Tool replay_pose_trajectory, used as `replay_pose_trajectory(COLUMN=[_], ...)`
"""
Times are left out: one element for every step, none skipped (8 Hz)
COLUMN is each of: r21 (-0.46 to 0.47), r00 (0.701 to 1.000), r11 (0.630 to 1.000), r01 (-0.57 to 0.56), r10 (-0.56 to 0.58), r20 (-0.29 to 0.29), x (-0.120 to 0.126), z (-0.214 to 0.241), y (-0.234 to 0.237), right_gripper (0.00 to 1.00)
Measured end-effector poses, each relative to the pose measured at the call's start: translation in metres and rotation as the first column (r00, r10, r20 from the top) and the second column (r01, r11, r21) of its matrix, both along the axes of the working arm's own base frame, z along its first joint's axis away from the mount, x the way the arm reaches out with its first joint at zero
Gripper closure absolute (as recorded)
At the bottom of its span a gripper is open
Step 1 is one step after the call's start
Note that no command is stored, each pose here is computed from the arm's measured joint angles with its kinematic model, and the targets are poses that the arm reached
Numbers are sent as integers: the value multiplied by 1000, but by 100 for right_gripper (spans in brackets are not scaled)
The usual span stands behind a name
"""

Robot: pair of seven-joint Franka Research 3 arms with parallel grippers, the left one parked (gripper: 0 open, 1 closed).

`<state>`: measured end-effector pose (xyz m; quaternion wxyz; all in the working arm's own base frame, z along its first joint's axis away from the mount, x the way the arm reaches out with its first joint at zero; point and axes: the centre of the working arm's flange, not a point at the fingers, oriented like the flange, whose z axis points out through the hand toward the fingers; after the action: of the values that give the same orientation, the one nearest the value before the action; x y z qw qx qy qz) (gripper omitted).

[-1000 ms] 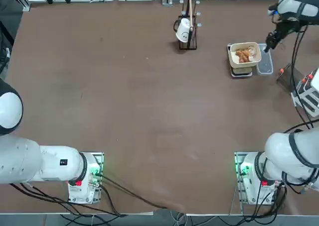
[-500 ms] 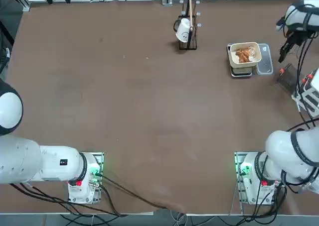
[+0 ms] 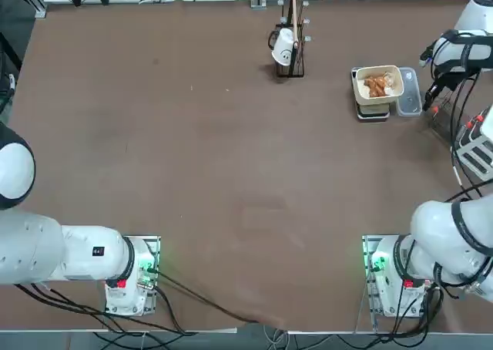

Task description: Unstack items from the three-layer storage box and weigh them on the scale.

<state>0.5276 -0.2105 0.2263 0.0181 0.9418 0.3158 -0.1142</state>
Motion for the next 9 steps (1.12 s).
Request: replay_pose_trajectory(r21=[-4,-7,-16,-26,-38,-48,-59,-69,-75], r00=[1000,1000,1000,1000,1000,1000,999,998,997], r11=[1000,1000,1000,1000,999,999,998,997,996], r01=[-1,-2,-9,-12,-14,-19,-31,-38,-37], r10=[1,2,9,11,13,18,28,35,32], r20=[5,4,-3,-7,-14,-25,-38,-52,-67], x=[-3,-6,-9,-13,-19,-25,-31,-39,-48], z=[-5,-9,-12,-15,-16,-18,-21,-24,-27], y=[-7,-13,-19,-28,-36,-44,-48,-54,-62], right_gripper=[98,98,98,98,98,98,98,98,98])
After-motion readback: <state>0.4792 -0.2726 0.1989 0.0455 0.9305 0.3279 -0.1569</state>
